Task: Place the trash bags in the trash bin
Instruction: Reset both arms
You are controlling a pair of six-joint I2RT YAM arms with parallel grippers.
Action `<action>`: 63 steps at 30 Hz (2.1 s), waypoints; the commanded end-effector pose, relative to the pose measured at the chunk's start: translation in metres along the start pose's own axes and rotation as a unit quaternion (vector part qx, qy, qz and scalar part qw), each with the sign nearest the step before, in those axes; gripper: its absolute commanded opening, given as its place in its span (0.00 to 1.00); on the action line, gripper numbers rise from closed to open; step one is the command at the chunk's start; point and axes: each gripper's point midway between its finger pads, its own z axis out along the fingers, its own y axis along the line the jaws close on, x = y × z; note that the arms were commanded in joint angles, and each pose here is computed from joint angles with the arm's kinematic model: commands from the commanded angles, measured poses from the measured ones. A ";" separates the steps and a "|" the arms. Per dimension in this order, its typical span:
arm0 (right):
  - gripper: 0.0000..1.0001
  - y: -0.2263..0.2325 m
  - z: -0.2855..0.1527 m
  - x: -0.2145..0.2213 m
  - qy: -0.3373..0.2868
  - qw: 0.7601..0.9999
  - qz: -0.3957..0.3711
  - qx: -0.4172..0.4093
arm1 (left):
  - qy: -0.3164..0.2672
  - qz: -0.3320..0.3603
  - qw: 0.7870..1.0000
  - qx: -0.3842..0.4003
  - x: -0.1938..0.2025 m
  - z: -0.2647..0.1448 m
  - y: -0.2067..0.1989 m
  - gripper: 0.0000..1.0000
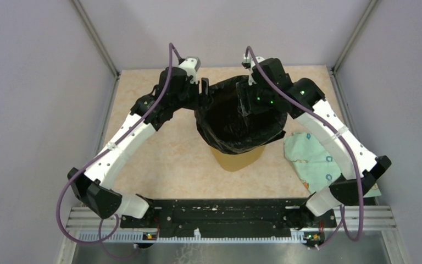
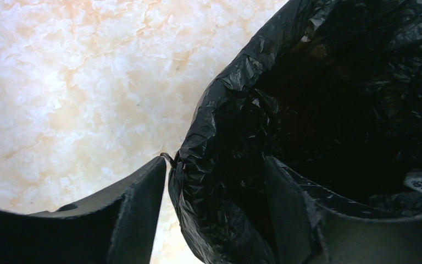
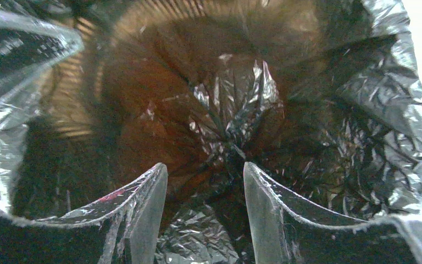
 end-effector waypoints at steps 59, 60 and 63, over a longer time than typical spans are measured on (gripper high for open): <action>0.99 -0.029 -0.132 -0.034 -0.342 0.936 0.076 -0.038 | -0.140 0.007 0.990 0.026 -0.013 -0.122 0.003 0.98; 0.99 -0.028 -0.131 -0.034 -0.341 0.936 0.075 -0.038 | -0.139 0.007 0.990 0.026 -0.013 -0.121 0.003 0.98; 0.99 -0.028 -0.132 -0.034 -0.340 0.937 0.075 -0.039 | -0.139 0.007 0.990 0.027 -0.013 -0.121 0.003 0.98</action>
